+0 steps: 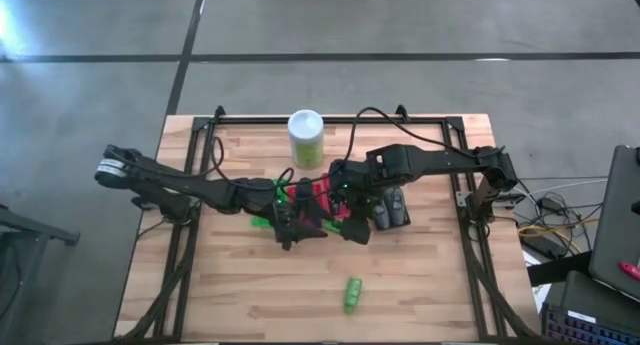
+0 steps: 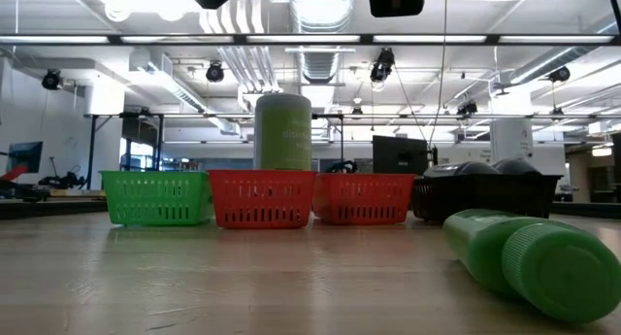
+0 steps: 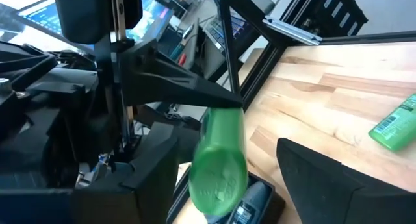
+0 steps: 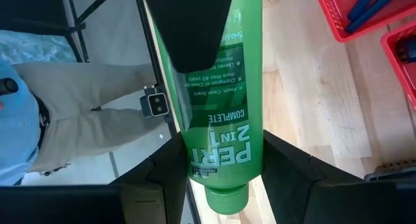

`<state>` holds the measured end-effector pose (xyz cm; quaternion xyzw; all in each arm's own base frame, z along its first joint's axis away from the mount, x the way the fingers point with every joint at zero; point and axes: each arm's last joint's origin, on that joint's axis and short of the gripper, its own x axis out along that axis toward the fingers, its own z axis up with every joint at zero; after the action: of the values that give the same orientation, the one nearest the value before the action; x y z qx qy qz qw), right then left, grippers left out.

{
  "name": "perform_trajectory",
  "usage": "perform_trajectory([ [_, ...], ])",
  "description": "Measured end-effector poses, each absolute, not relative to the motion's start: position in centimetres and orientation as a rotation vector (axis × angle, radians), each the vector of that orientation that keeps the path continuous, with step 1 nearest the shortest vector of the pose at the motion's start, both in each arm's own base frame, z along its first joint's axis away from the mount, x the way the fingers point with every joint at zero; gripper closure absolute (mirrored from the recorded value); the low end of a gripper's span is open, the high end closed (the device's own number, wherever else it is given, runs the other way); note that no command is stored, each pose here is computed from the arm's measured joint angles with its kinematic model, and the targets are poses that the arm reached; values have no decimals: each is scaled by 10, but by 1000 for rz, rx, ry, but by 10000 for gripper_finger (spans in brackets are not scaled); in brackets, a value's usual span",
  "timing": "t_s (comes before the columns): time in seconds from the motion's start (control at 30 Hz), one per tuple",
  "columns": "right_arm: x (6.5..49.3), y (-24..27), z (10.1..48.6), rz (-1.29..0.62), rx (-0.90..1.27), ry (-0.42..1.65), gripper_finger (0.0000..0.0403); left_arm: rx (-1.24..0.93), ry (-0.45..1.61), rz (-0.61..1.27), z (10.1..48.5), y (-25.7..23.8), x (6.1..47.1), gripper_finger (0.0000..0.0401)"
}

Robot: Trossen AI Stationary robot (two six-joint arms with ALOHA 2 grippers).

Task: Pick & Place Travel size toiletries
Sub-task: Put the green shampoo bottle into the green bin

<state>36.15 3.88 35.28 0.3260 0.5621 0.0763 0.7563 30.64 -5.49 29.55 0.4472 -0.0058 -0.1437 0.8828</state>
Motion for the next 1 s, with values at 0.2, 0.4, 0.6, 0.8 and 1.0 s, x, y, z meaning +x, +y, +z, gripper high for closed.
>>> perform_trajectory([
  [0.2, 361, 39, 353, 167, 710, 1226, 235, 931, -11, -299, 296, -55, 311, 183],
  [0.4, 361, 39, 353, 169, 708, 1226, 243, 931, -13, -301, 296, -56, 316, 236],
  [0.6, 361, 39, 353, 173, 706, 1229, 233, 931, -13, -304, 298, -57, 318, 278],
  [0.8, 360, 38, 352, 109, 698, 1238, 188, 923, 32, -293, 295, -56, 318, 302],
  [1.0, 345, 33, 360, -37, 614, 1227, 147, 896, 197, -185, 291, -53, 311, 294],
])
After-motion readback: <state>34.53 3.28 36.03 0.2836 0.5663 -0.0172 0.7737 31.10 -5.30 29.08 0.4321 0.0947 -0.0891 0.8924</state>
